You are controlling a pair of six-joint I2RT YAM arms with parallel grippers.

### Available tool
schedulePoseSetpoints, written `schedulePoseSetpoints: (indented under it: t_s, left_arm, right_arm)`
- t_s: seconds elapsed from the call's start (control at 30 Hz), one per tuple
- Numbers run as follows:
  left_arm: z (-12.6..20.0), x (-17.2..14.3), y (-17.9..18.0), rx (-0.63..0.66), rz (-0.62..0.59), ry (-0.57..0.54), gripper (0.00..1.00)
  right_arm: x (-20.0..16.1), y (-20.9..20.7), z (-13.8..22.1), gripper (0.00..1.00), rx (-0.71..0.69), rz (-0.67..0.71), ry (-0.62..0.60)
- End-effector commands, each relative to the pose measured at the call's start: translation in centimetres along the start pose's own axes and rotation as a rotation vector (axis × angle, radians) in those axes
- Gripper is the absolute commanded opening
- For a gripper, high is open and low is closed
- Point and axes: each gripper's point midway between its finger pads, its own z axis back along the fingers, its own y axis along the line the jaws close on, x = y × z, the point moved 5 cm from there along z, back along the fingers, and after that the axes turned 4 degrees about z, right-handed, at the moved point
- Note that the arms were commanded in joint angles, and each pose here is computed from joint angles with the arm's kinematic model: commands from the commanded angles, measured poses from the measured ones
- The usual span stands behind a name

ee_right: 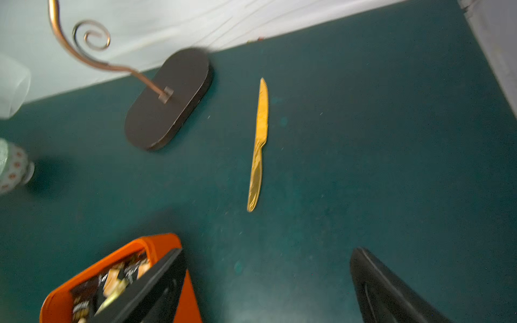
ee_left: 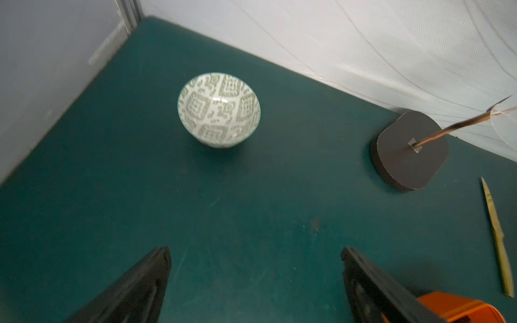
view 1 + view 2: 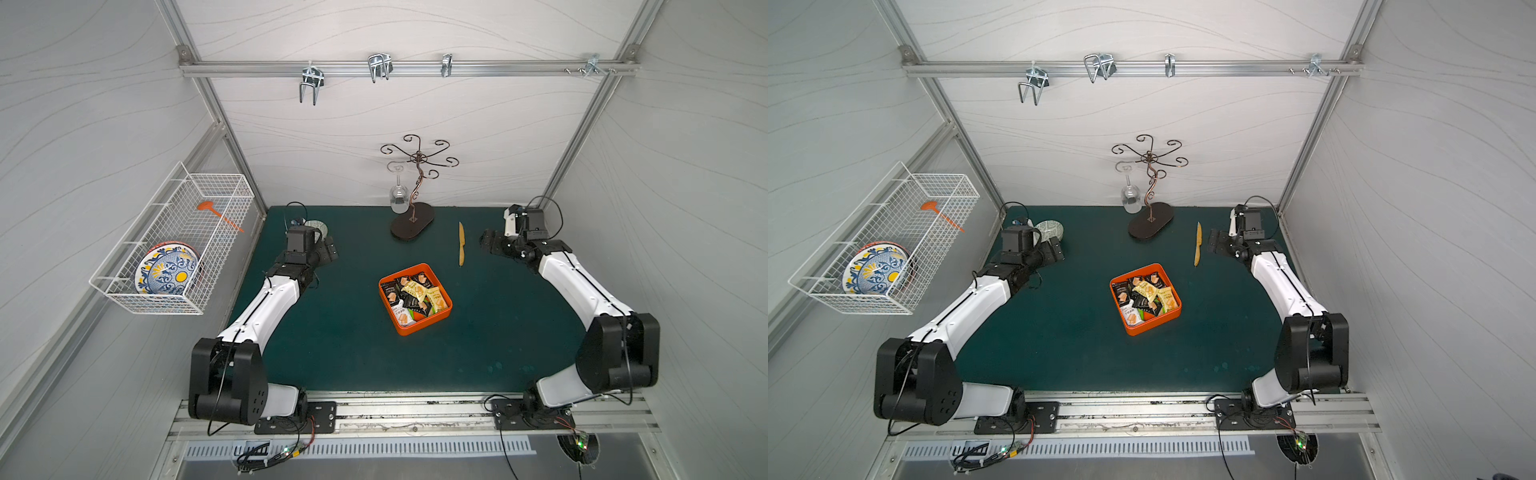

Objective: Take the cookies out of the storage box
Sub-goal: Pick up the cookie from the storage box.

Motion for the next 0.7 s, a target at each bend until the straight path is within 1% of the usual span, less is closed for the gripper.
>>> schedulePoseSetpoints:
  t_s: [0.0, 0.07, 0.17, 0.23, 0.3, 0.33, 0.4, 0.47, 0.57, 0.67]
  left_arm:
    - [1.5, -2.5, -0.2, -0.010, 0.129, 0.149, 0.99]
    - [2.1, -3.5, -0.4, -0.047, 0.159, 0.198, 0.99]
    - [3.3, -5.1, -0.6, -0.084, 0.148, 0.292, 0.99]
    - [3.9, -5.9, -0.3, -0.084, 0.135, 0.339, 0.99]
    - [4.8, -6.4, -0.3, -0.091, 0.125, 0.364, 0.99]
    - [5.1, -6.7, -0.3, -0.096, 0.129, 0.375, 1.00]
    - [5.6, -7.6, -0.9, -0.125, 0.129, 0.401, 0.99]
    - [5.8, -8.7, -1.2, -0.136, 0.139, 0.441, 0.99]
    - [5.9, -10.0, -1.1, -0.134, 0.178, 0.510, 0.99]
    - [6.2, -10.3, -0.8, -0.122, 0.194, 0.520, 0.99]
  right_arm:
    - [-4.1, 3.4, 1.5, 0.94, 0.095, 0.054, 0.249]
    - [-4.8, 5.2, 2.4, 0.91, 0.143, 0.105, 0.292]
    - [-6.0, 8.3, 3.5, 0.86, 0.258, 0.177, 0.378]
    - [-6.9, 10.2, 3.9, 0.83, 0.309, 0.228, 0.426]
    - [-7.7, 12.1, 4.0, 0.79, 0.349, 0.306, 0.462]
    - [-8.0, 12.8, 4.0, 0.74, 0.362, 0.348, 0.470]
    - [-8.5, 13.8, 3.4, 0.72, 0.362, 0.432, 0.486]
    - [-8.9, 14.4, 2.6, 0.72, 0.374, 0.472, 0.503]
    - [-9.4, 15.3, 1.3, 0.67, 0.400, 0.527, 0.529]
    - [-9.9, 16.2, -0.4, 0.66, 0.407, 0.585, 0.535]
